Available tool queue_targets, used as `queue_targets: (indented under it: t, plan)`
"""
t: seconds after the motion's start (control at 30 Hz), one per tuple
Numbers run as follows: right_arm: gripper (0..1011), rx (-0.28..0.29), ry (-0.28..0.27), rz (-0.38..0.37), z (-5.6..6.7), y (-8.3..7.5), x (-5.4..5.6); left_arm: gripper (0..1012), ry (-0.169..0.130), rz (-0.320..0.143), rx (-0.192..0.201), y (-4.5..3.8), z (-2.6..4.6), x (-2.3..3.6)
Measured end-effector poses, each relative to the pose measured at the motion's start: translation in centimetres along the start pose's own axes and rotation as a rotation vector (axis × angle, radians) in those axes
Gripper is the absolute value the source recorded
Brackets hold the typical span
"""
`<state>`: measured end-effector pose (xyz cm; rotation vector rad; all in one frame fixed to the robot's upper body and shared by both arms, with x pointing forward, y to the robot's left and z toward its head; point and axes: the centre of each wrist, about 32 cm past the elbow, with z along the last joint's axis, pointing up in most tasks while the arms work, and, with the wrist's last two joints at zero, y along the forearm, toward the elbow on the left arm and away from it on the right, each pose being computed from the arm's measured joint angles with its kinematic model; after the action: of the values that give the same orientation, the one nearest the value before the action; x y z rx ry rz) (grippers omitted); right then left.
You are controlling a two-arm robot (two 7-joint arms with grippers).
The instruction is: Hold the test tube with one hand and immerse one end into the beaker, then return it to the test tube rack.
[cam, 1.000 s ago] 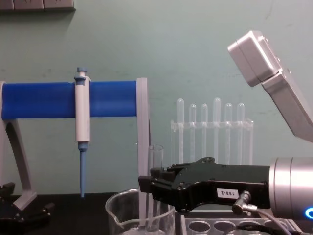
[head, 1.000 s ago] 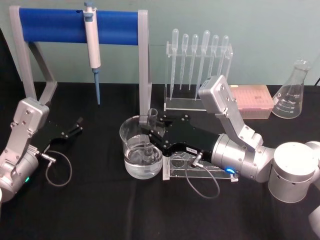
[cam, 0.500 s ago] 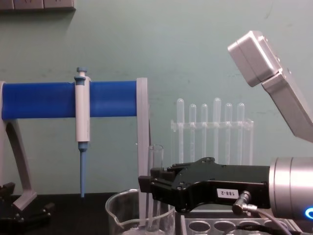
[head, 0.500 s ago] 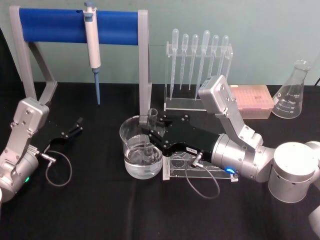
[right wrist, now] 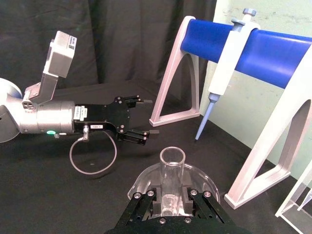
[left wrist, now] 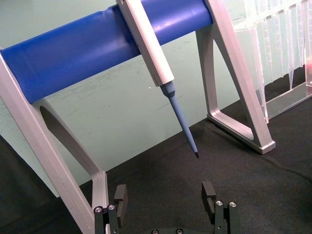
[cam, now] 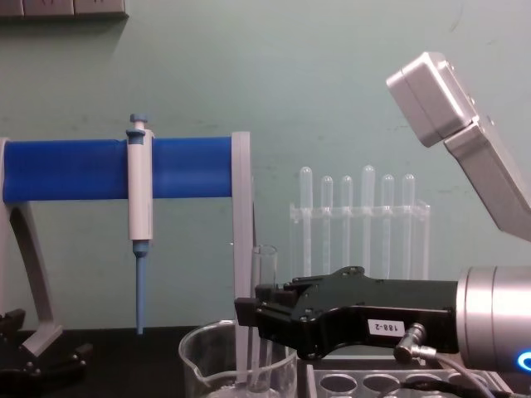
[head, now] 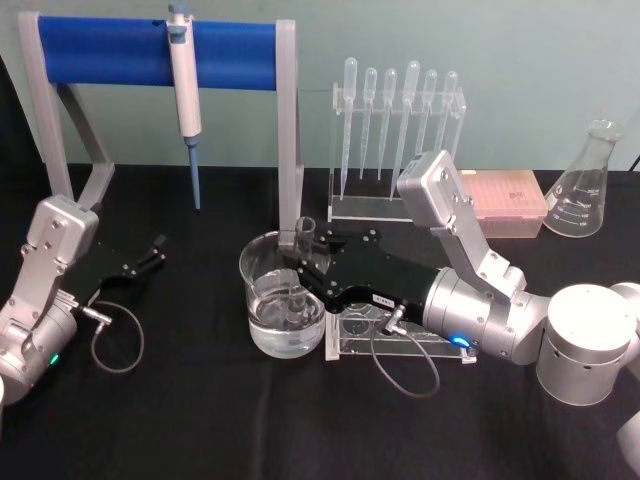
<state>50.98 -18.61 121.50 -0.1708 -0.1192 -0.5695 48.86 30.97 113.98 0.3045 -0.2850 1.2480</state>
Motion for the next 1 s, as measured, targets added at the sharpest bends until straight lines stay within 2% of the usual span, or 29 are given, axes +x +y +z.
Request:
queue_targets:
  t: [1.0]
  plan:
    - [238,0.000,0.000,0.000,0.00,0.00,0.00,1000,0.000,0.000,0.000,0.00,0.00,0.00]
